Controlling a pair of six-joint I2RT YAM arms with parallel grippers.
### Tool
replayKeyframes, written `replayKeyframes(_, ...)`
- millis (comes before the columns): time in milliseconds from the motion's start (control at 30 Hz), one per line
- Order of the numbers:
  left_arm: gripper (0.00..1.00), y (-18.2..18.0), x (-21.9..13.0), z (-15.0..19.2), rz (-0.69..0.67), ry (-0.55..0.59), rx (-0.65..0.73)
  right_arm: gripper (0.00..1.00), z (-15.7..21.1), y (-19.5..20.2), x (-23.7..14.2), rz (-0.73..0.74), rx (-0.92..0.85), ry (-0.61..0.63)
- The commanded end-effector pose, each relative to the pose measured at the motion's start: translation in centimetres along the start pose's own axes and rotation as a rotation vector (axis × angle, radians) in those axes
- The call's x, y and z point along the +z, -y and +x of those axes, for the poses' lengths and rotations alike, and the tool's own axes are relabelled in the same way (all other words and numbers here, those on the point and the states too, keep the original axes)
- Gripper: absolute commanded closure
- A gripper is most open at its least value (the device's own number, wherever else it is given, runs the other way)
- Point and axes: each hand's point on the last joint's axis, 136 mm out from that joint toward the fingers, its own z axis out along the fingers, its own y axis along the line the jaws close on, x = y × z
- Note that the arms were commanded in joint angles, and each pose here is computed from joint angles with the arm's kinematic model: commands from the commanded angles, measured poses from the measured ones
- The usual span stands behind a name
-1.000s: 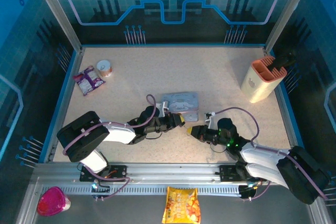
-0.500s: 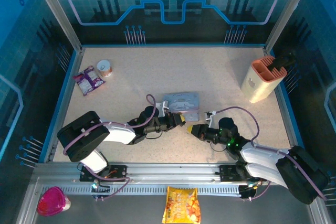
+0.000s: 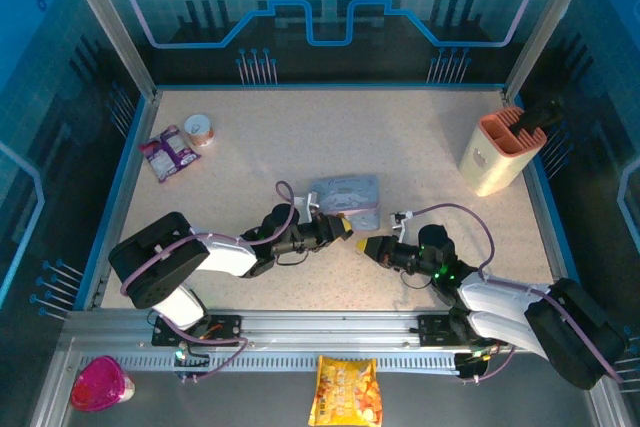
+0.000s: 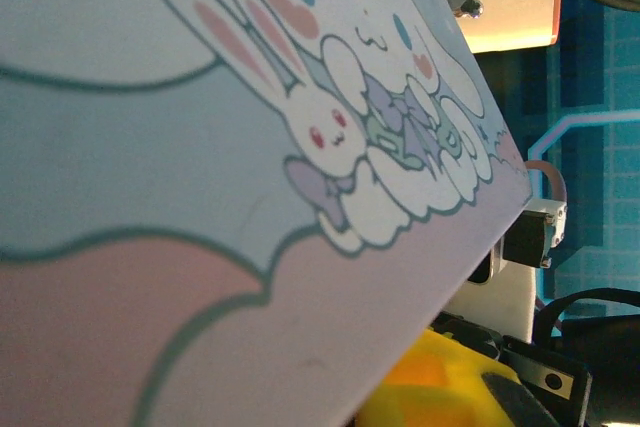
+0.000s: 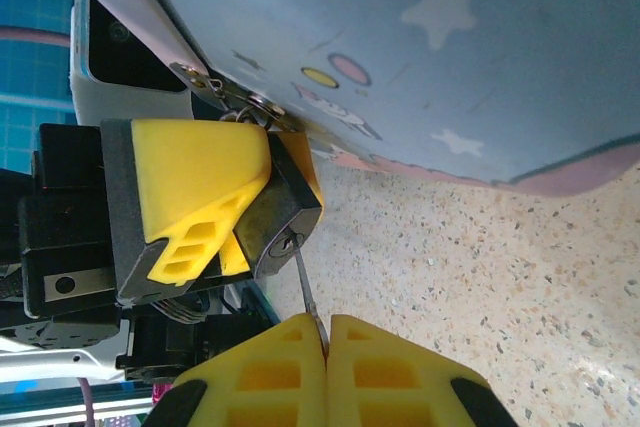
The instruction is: Unlock a padlock with a key
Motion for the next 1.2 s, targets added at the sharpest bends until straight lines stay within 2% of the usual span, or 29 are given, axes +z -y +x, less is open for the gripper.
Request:
replayKeyframes(0, 1.0, 3.6, -0.4, -0.2, 0.154, -0.003, 0.023, 1.0, -0.8, -0.9, -0.1, -0.042, -0.005, 0.03)
replayKeyframes(1167, 1.0, 5.2, -0.4, 0.0, 0.26, -0.014, 0.034, 1.0, -2.5, -2.1, 0.7, -0.135, 0.045, 0.048)
